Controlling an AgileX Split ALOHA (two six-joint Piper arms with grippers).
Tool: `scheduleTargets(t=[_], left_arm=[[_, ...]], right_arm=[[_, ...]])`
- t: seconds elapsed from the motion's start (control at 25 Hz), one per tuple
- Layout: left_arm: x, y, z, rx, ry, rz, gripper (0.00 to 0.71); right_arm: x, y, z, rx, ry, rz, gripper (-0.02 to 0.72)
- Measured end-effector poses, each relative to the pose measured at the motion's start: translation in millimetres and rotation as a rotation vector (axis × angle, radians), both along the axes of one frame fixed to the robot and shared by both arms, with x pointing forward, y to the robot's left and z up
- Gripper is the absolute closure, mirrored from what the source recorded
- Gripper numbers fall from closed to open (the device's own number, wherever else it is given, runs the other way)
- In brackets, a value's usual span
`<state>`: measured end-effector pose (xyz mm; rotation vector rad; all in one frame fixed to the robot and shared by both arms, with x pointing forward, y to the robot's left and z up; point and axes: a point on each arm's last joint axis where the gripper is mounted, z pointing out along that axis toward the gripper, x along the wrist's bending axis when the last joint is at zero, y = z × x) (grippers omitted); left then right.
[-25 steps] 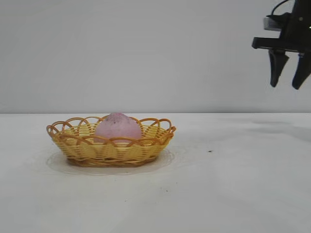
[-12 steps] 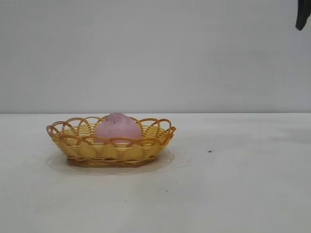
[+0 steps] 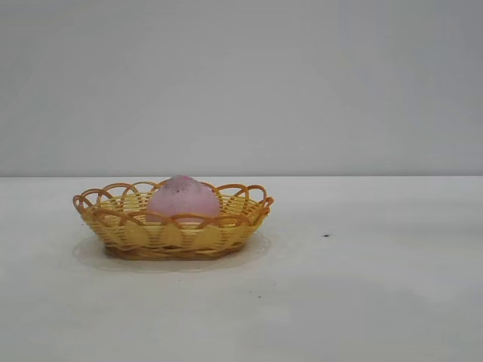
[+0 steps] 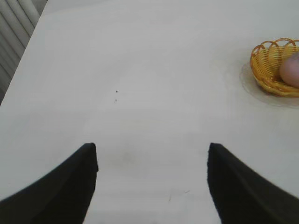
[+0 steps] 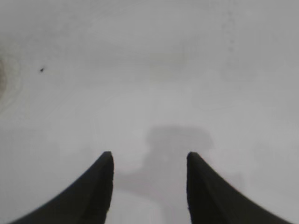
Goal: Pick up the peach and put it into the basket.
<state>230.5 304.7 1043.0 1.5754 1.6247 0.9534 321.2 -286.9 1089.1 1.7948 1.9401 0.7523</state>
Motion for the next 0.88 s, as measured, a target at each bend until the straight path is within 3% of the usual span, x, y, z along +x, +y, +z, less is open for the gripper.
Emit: scheduleTargets(t=[0.32, 0.52, 0.56, 0.76, 0.88], left_arm=[[-0.1, 0.0, -0.1, 0.0, 0.001, 0.0, 0.269], [-0.1, 0.0, -0.1, 0.0, 0.001, 0.0, 0.269], [-0.1, 0.0, -0.1, 0.0, 0.001, 0.0, 0.269], [-0.3, 0.0, -0.1, 0.0, 0.0, 0.0, 0.269], [-0.3, 0.0, -0.1, 0.0, 0.0, 0.0, 0.269]], right_arm=[[-45.7, -2.7, -47.4, -0.018, -0.052, -0.005, 0.349], [-62.3, -3.4, -46.8, -0.019, -0.156, -0.007, 0.349], [-66.6, -3.5, -46.3, -0.019, -0.186, -0.007, 0.4], [-89.8, -4.1, -45.7, -0.014, -0.342, -0.009, 0.399], [-92.5, -4.1, -46.2, -0.014, -0.355, -0.009, 0.399]])
